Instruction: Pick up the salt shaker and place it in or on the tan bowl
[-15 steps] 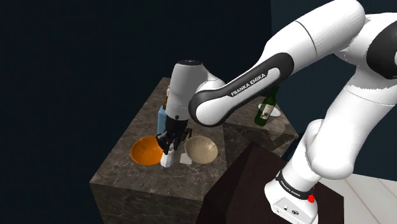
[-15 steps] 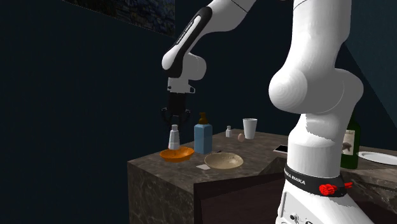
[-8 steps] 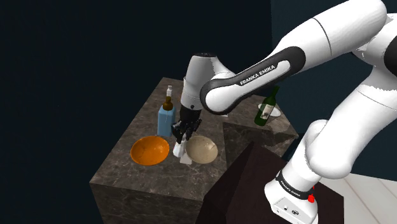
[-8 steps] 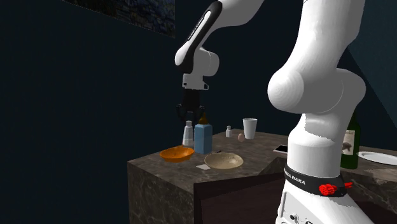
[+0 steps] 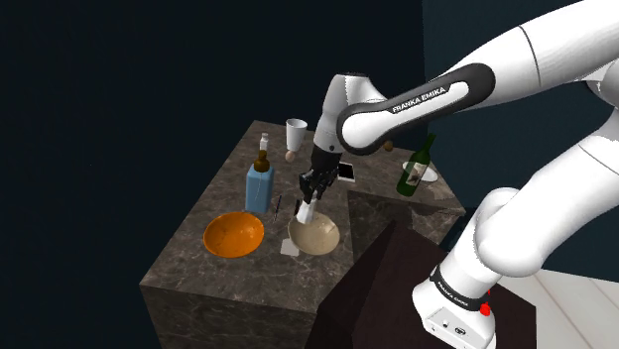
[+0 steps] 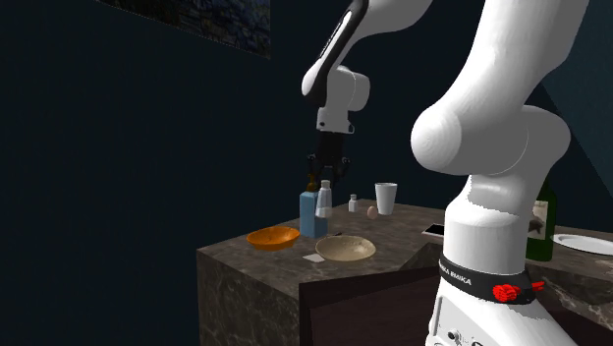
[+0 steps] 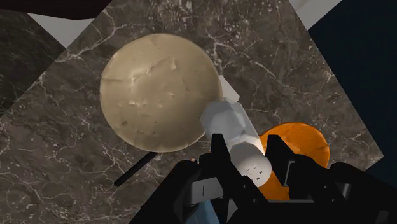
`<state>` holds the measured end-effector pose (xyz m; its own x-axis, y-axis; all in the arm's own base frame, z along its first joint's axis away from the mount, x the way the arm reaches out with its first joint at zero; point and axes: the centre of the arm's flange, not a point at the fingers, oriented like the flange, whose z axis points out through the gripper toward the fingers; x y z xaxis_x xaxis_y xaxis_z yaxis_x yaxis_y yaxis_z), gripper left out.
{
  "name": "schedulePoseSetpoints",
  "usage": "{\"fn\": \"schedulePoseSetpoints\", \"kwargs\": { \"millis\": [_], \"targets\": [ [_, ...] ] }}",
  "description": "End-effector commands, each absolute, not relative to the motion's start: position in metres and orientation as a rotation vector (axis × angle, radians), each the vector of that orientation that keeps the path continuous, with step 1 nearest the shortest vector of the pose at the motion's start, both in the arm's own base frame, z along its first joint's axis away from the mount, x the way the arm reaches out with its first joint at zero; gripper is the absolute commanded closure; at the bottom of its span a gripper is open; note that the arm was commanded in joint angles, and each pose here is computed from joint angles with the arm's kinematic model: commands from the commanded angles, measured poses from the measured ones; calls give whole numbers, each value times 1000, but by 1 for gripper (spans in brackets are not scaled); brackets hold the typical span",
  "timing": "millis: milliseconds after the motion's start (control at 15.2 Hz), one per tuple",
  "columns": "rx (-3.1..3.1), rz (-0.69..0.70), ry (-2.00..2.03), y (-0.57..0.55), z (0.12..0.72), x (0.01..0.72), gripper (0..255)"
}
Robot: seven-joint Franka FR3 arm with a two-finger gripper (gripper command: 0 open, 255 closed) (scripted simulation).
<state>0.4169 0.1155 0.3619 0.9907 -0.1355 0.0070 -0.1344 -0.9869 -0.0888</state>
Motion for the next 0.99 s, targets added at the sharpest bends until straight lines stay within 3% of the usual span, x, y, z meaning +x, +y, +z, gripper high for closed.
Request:
{"fn": "schedulePoseSetpoints", "kwargs": {
  "millis": [0,198,924],
  "targets": [
    [-3046,-19,204,89,367,416,255],
    [-3046,-19,204,46,374,414,255],
    [-3046,-19,204,46,316,414,255]
  ]
}}
